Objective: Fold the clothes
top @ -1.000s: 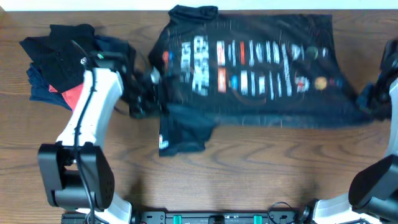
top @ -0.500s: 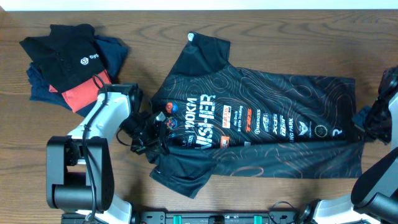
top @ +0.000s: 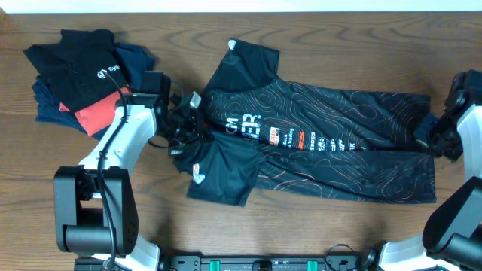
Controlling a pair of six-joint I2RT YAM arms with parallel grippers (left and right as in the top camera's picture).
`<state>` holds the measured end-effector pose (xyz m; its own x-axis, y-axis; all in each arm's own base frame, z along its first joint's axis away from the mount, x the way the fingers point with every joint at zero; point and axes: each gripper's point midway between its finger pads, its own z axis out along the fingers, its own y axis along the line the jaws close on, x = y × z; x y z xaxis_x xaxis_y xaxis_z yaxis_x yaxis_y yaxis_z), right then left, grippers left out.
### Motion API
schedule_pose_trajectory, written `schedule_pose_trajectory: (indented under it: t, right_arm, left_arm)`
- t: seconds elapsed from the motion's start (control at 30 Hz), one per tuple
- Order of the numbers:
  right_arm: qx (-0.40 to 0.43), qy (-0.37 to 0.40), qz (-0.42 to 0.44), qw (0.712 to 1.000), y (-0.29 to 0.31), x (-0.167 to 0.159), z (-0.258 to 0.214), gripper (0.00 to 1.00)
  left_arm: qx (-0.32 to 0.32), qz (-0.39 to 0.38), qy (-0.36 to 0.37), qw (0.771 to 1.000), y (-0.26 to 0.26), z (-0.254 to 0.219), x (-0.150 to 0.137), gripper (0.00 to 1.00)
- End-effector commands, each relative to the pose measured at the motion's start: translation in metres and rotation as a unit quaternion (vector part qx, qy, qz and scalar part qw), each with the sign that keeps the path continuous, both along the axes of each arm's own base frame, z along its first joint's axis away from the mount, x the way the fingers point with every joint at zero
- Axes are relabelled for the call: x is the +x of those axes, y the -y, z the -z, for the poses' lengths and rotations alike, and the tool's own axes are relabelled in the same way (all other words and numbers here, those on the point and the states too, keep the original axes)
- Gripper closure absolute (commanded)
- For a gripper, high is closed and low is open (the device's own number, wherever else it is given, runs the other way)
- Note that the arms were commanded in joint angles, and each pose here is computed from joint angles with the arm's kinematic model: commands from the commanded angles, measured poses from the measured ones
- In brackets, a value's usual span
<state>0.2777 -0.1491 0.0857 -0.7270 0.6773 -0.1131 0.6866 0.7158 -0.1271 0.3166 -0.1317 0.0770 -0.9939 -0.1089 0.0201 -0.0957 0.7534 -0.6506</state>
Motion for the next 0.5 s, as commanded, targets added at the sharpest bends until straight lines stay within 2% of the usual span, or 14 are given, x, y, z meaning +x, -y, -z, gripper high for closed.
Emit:
schedule_pose_trajectory:
  t: [0.0,0.2,0.33,0.47]
  right_arm:
    - [-0.013,-0.018,0.000,1.000,0.002,-0.013,0.011,0.98]
    - [-0.030,-0.008,0.060,0.998,0.014,-0.023,0.032,0.99]
    - [-0.047,0.028,0.087,0.995,0.028,-0.011,0.029,0.99]
    - [-0.064,0.072,0.098,0.990,0.042,0.007,0.025,0.99]
  left_arm:
    - [-0.027,-0.031,0.003,0.999,0.005,-0.016,0.011,0.94]
    - [-0.028,-0.030,0.033,0.999,0.006,-0.018,0.023,0.94]
    - [-0.025,-0.030,0.045,0.998,0.005,-0.018,0.027,0.94]
    - [0.011,-0.039,0.047,0.998,-0.005,-0.009,0.029,0.94]
